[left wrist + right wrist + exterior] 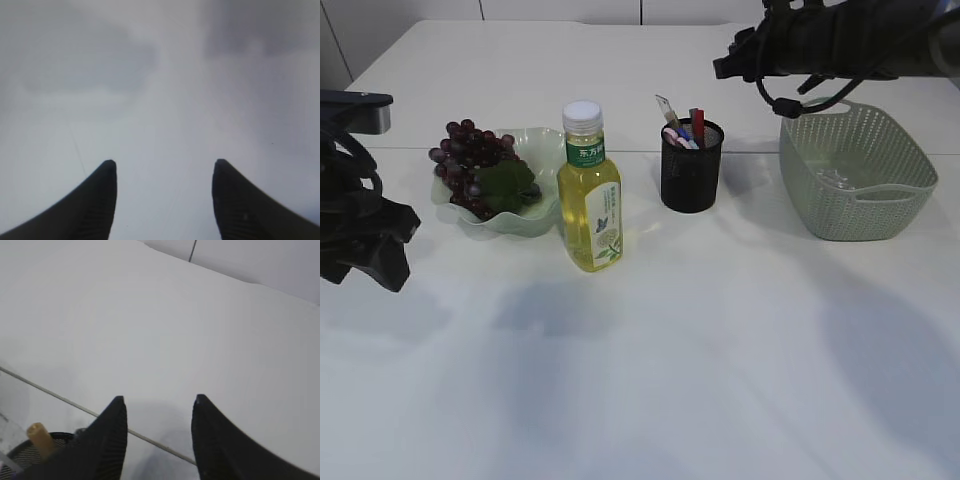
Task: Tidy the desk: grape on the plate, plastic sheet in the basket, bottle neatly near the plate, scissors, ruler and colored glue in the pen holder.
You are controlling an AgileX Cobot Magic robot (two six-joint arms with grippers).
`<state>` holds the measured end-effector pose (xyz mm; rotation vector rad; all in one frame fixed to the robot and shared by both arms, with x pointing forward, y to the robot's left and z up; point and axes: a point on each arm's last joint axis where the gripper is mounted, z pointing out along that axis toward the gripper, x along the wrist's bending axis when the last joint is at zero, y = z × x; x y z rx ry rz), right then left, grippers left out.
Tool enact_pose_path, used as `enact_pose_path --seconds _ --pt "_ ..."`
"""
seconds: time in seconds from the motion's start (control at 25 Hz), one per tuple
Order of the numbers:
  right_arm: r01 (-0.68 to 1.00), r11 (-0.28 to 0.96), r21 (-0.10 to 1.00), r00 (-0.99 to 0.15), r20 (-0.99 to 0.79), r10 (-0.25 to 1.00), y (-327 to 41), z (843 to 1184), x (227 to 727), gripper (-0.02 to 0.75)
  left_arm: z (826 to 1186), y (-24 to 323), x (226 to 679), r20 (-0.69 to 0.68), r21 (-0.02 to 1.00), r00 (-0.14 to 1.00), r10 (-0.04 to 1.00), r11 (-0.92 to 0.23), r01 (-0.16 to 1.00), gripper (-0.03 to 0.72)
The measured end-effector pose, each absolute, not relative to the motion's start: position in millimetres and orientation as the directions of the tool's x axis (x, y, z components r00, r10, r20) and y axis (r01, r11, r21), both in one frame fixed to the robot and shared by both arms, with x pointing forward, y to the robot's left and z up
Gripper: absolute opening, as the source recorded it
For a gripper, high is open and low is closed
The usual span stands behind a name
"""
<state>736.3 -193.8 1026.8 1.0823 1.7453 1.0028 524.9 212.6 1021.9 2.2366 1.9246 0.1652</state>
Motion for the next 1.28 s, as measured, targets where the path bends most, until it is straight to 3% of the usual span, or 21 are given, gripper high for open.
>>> enact_pose_path --seconds 0.44,0.76,1.08,1.28 --pt "0.470 0.513 0.718 -0.038 -0.565 0.824 -234 1024 731 0.345 1022 214 526 -0.010 0.223 0.180 0.984 -0.174 0.959 0.426" --pt "0.419 0.510 0.751 0.038 -0.575 0.817 -241 1078 713 0.346 1022 215 526 -0.006 0.225 0.182 0.983 -0.176 0.958 0.424" --pt "0.459 0.518 0.722 0.044 -0.600 0.799 -245 1071 710 0.345 1022 215 526 -0.006 0.225 0.182 0.983 -0.176 0.958 0.424" --pt "0.443 0.468 0.765 0.058 -0.546 0.836 -243 1071 711 0.345 1022 215 526 -0.006 0.223 0.182 0.983 -0.176 0.959 0.423"
